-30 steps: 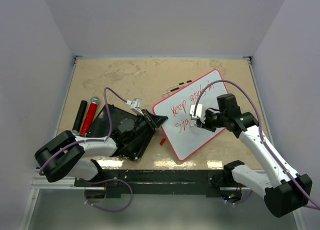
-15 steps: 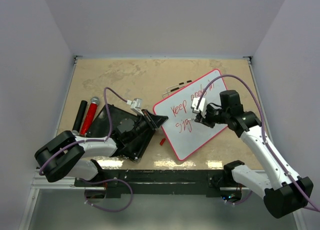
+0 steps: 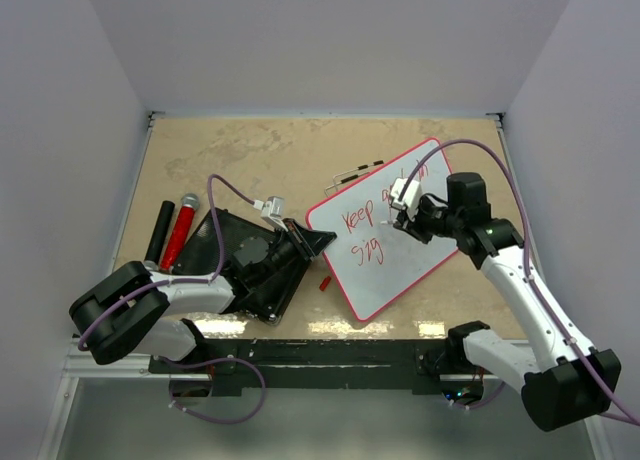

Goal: Write a sentence on the whiteboard
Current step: Pick up the sentence from the whiteboard.

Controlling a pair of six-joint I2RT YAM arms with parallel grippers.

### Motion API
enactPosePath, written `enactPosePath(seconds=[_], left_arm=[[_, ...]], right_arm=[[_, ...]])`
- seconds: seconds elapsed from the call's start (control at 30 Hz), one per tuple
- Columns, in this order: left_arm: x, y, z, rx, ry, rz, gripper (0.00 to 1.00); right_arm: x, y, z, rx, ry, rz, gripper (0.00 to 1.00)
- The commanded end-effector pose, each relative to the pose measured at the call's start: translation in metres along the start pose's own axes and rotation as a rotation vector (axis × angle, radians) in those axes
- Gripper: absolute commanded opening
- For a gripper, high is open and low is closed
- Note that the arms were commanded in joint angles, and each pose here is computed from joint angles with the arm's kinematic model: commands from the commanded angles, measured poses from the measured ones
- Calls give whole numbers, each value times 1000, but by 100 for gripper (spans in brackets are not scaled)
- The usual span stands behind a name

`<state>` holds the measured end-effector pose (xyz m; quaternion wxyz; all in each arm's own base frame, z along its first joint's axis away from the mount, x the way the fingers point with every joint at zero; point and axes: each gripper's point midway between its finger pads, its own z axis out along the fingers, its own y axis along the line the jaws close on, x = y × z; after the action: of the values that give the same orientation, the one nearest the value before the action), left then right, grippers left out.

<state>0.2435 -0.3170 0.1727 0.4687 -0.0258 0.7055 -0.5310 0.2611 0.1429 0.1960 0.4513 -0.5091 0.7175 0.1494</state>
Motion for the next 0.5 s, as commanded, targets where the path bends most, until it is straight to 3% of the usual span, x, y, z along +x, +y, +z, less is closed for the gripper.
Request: enactPosePath(seconds=[0.0,0.47], left_arm=[[-2,-16,1,70,1,65,0],[-1,-15,2,69,2,65,0]], right_arm=[[-13,-7,5,11,-53,1,0],[15,19,3,-89,28,-29,0]])
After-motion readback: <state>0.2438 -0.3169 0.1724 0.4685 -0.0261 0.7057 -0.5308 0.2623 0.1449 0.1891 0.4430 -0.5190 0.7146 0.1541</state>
